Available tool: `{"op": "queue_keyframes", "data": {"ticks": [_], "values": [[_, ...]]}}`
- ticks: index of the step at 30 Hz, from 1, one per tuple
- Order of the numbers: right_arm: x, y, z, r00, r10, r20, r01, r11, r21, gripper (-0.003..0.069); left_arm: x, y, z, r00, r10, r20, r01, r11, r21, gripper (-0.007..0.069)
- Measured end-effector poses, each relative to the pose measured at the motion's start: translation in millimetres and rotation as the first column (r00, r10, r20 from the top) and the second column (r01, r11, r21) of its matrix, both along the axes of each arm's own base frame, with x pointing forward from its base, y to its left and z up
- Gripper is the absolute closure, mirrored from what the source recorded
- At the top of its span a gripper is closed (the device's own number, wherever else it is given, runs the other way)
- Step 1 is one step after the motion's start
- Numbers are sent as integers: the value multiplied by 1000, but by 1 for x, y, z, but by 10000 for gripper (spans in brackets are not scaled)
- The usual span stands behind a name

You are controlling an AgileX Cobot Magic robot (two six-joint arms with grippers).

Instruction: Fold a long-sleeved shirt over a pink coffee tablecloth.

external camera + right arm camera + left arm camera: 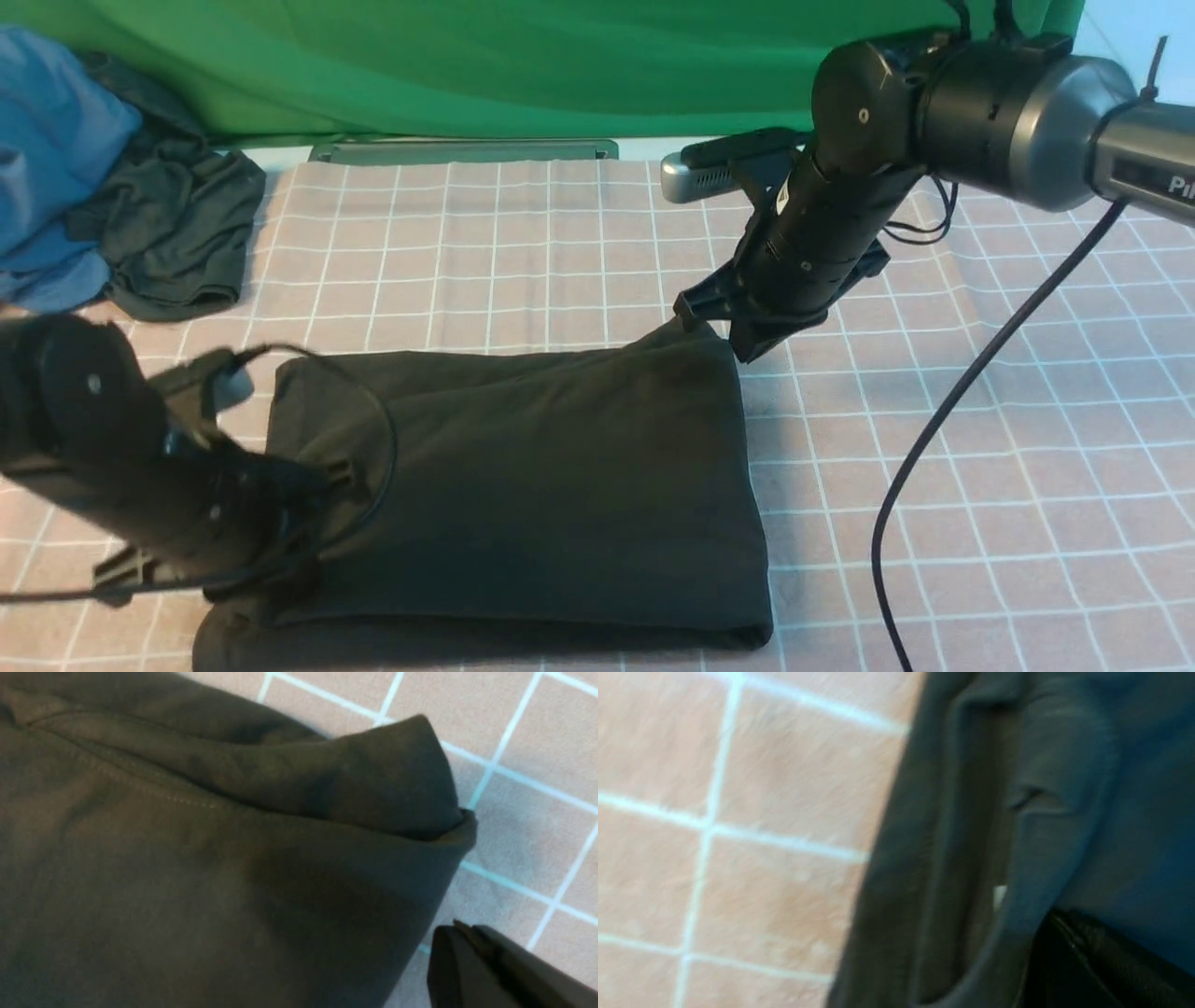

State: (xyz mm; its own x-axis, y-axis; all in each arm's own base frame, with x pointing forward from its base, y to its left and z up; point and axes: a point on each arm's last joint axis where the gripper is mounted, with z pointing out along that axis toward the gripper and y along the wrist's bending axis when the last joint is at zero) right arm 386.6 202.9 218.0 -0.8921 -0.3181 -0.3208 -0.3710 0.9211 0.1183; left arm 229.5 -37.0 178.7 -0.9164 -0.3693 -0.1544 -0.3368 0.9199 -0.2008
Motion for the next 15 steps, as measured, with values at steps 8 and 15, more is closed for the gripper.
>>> {"op": "queue_keyframes", "data": {"ticks": [8,15], "values": [[4,3,22,998,65,28,-65,998,-5,609,-3,5,12,999,31,17,-32,998,48,613],[-6,-13,111,979,95,183,-101,995,24,608,-24,10,94,956,-16,293,1,999,51,613]]}}
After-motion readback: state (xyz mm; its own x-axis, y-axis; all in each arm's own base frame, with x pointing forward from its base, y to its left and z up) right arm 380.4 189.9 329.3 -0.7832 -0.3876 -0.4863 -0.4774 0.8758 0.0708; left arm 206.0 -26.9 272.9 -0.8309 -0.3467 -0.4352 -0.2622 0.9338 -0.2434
